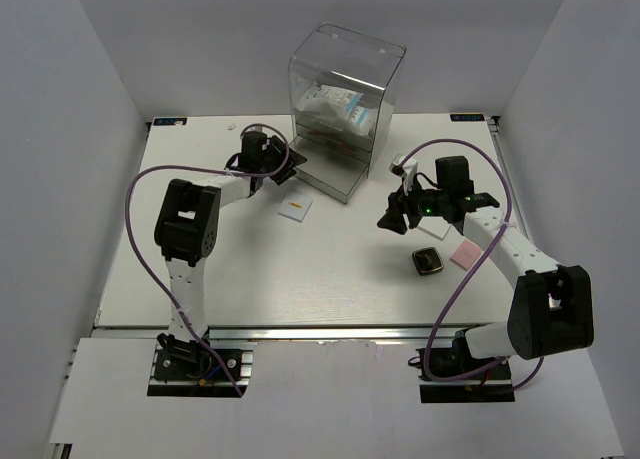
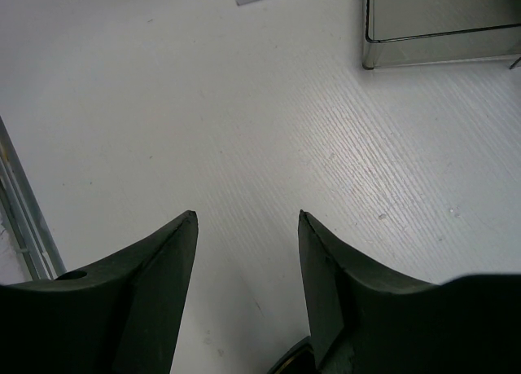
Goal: Organize the makeup
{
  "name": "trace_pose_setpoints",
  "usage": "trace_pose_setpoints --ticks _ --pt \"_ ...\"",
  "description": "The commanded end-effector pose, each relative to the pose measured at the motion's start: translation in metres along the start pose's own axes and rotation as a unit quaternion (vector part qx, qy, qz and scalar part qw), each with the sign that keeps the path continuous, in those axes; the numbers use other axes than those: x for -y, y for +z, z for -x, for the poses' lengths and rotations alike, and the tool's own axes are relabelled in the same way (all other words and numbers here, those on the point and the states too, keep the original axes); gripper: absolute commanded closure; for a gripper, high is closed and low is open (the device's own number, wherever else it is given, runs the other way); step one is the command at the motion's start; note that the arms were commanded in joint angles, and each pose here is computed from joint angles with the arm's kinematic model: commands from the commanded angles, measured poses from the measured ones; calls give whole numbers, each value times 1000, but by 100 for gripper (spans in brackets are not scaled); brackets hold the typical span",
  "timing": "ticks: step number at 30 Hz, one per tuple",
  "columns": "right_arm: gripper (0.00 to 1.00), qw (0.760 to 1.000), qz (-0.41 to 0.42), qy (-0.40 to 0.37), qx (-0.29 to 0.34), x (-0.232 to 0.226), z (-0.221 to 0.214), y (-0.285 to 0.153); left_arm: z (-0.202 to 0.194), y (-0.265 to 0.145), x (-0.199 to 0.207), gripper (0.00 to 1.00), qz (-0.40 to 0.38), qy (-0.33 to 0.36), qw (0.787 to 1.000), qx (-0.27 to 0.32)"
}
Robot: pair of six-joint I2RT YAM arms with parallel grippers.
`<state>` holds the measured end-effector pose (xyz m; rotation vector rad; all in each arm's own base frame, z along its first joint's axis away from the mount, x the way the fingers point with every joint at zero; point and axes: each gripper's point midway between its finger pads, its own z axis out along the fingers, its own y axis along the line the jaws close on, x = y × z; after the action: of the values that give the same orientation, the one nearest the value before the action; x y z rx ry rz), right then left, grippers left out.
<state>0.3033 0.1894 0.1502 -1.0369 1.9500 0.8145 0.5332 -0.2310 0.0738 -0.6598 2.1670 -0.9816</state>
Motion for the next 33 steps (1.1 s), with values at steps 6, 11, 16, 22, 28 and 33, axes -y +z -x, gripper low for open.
trace_pose_setpoints --ticks 6,11,16,22,28,33 --pt "40 1000 -3 -17 11 1 11 -3 40 -70 72 15 -80 100 990 57" --pt "34 1000 -8 -26 8 3 10 -4 16 -104 43 2 -44 156 986 31" --pt "11 999 -18 -42 0 9 10 -5 16 -153 20 2 18 232 970 67" --pt "11 994 -58 -88 13 20 16 -12 17 -175 -6 2 66 243 965 77" --pt "10 996 -48 -71 -1 14 8 -13 16 -178 -6 2 17 236 969 66" --pt "11 996 -62 -62 -5 13 4 -17 -1 -162 -10 2 48 289 956 8"
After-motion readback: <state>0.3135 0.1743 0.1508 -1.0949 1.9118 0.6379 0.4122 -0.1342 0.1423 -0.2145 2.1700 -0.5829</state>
